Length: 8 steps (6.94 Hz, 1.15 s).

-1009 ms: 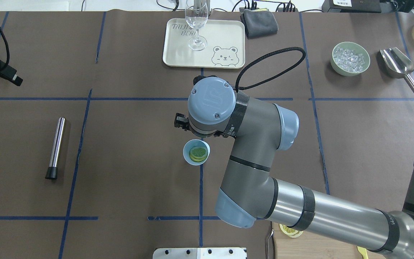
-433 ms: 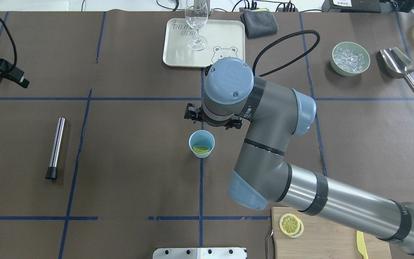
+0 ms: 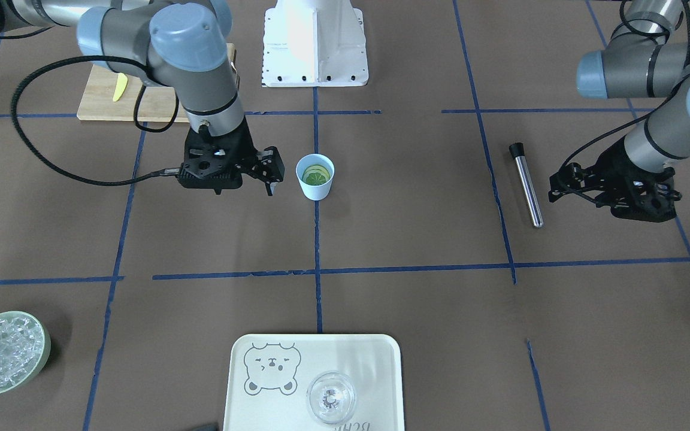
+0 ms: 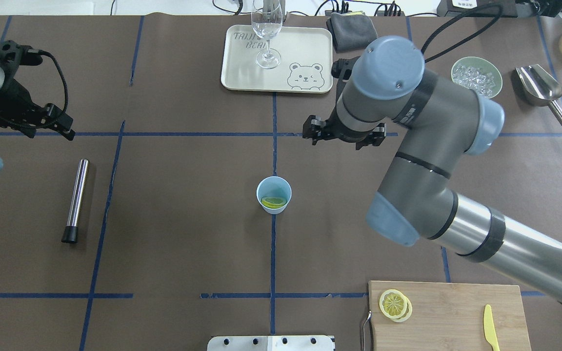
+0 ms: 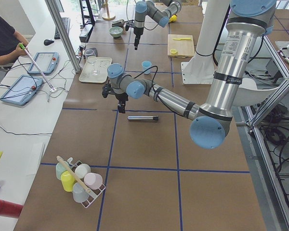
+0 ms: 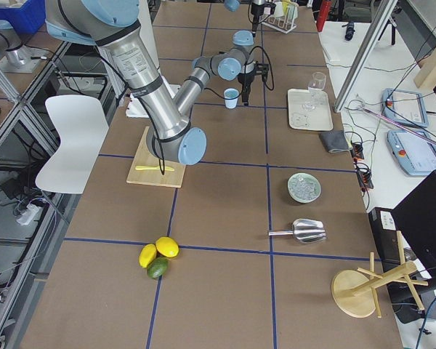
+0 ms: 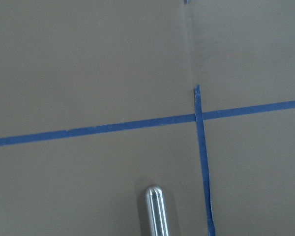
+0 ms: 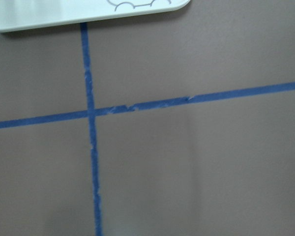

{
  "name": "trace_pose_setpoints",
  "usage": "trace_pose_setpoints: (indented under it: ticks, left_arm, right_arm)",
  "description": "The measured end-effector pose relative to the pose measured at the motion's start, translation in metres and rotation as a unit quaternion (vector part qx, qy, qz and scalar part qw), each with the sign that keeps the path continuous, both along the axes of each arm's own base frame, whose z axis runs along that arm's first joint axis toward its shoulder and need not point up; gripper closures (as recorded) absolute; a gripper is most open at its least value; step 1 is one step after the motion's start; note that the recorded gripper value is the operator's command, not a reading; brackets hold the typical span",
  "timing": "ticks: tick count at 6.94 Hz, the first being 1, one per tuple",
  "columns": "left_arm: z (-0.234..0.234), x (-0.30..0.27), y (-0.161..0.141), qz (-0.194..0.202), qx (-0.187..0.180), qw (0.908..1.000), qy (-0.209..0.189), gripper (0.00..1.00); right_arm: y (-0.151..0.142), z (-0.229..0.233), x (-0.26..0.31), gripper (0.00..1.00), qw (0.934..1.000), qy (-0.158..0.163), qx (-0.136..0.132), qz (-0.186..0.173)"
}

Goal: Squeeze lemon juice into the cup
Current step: 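Withdraw the right gripper toward the ice bowl while the left gripper reaches the silver muddler, then grasp the silver muddler with the left gripper and lift it upright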

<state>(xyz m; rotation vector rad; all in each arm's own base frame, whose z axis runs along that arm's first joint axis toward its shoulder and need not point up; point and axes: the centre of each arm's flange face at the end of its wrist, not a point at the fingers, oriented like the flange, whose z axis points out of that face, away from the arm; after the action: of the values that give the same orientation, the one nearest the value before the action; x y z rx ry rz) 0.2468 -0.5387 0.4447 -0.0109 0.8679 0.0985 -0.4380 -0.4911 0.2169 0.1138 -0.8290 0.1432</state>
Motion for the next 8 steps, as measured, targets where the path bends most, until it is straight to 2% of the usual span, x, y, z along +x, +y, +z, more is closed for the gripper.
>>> trace_pose_setpoints:
  ticks: [2, 3, 5, 8]
  left_arm:
    - [0.018, 0.030, 0.012, -0.012, -0.055, 0.9982, -0.018, 0.00]
    - [0.030, 0.040, 0.018, -0.010, -0.070, 0.9971, -0.028, 0.00]
    - [0.044, 0.063, 0.030, 0.006, -0.077, 0.9961, -0.042, 0.00]
    - [0.056, 0.090, 0.039, 0.026, -0.081, 0.9949, -0.055, 0.00]
  right_arm:
    - [-0.039, 0.041, 0.072, 0.00, 0.9994, 0.016, 0.025, -0.020]
    - [-0.057, 0.066, 0.115, 0.00, 0.9986, 0.022, 0.034, -0.035]
    - [-0.079, 0.112, 0.183, 0.00, 0.9963, 0.035, 0.051, -0.060]
    - [-0.088, 0.139, 0.217, 0.00, 0.9950, 0.044, 0.056, -0.070]
